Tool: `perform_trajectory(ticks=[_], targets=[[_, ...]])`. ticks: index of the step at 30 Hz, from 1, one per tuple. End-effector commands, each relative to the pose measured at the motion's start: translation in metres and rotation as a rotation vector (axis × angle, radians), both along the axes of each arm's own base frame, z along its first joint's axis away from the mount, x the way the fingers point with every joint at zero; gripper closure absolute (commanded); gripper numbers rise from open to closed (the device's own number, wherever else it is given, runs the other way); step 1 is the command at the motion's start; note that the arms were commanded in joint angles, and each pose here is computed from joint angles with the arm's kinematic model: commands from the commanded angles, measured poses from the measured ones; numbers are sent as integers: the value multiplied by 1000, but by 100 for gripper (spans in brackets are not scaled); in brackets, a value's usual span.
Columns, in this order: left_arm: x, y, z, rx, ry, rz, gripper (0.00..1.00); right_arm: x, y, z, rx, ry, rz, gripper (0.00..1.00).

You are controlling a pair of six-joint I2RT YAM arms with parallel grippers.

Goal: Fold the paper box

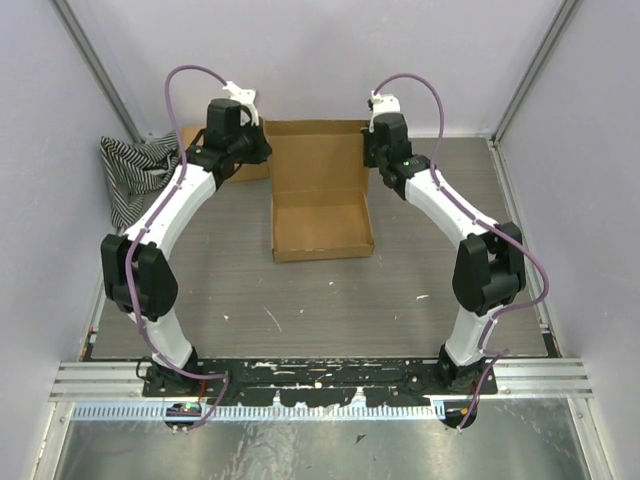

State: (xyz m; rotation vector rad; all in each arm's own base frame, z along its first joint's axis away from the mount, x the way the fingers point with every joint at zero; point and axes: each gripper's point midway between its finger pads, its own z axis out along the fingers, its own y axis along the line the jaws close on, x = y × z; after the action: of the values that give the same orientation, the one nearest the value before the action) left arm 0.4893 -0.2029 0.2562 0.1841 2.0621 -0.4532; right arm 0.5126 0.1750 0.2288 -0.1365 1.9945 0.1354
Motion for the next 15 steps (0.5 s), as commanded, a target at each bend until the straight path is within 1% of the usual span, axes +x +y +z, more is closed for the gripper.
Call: perform_trajectory(ticks=[1,9,15], targets=[[-19,-29,27,-94,-65,-93,96,-14,39,46,76,-179,68,99],[-48,-27,19,-96,-60,-90,96,-49,36,36,40,-180,10,98],[-76,-24,11,-79,-56,-84,95,-88,33,9,48,-119,-6,97]])
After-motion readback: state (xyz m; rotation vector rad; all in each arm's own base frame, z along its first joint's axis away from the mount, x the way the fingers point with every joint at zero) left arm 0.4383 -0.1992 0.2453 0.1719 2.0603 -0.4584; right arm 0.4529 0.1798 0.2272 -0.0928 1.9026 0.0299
